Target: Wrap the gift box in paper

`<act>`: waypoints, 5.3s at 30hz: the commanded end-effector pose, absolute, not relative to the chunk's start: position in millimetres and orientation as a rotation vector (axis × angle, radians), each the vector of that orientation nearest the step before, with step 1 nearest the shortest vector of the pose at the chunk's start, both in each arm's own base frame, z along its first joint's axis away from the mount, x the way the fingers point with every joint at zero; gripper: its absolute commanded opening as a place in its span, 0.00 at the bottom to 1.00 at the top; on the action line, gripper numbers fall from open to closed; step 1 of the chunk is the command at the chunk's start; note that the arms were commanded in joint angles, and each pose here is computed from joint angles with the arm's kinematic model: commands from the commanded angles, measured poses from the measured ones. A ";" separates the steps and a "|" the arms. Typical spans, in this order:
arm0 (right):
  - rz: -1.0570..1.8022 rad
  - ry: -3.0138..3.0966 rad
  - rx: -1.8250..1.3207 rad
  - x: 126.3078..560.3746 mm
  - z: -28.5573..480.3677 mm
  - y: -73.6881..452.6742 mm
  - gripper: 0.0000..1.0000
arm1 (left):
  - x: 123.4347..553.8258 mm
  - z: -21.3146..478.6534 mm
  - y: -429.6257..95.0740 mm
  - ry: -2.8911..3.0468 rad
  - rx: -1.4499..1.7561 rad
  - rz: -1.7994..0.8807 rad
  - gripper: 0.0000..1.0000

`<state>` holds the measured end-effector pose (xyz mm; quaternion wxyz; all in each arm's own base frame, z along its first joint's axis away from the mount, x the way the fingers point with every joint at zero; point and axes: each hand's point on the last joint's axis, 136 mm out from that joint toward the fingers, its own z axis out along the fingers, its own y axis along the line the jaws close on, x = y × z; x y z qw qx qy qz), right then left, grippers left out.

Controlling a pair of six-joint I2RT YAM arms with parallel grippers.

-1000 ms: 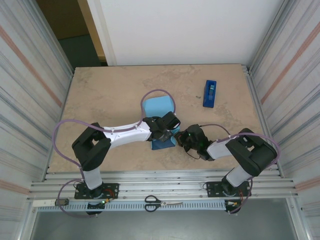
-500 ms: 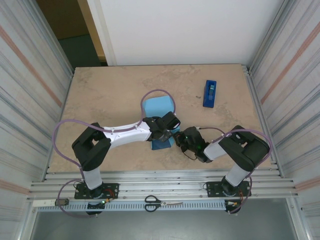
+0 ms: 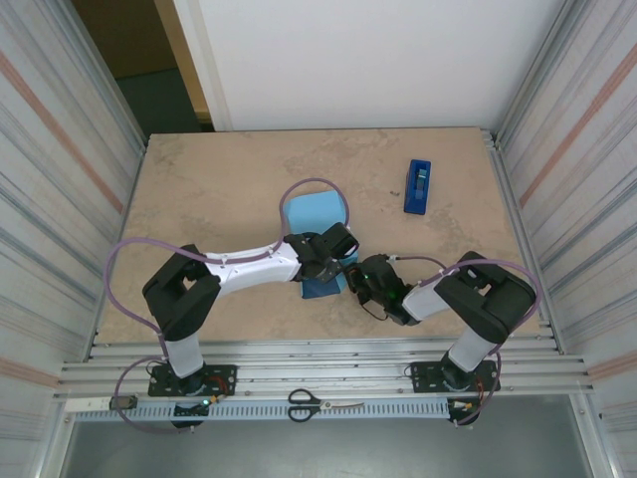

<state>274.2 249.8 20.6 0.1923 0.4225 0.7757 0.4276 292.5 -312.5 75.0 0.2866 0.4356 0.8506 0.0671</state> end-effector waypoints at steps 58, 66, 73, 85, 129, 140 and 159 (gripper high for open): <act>1.089 2.458 0.979 270.3 2.7 228.2 0.00 | 247.2 9.6 -280.3 2.510 1.316 0.201 0.61; 1.137 2.461 1.053 262.8 -2.7 245.4 0.00 | 247.1 9.9 -282.9 2.507 1.322 0.187 0.61; 1.059 2.497 1.027 248.6 -8.2 249.1 0.00 | 246.2 8.0 -280.6 2.511 1.318 0.192 0.61; 1.050 2.465 1.043 226.6 -3.7 247.1 0.00 | 247.2 9.5 -280.9 2.505 1.320 0.197 0.61; 1.053 2.449 0.838 248.8 37.6 237.0 0.00 | 243.9 8.6 -280.7 2.523 1.317 0.179 0.61; 1.188 2.503 0.827 256.3 20.4 265.0 0.00 | 242.2 8.4 -280.7 2.529 1.321 0.171 0.61; 1.107 2.479 0.846 233.4 26.1 240.6 0.00 | 246.6 37.5 -299.9 2.505 1.292 0.064 0.63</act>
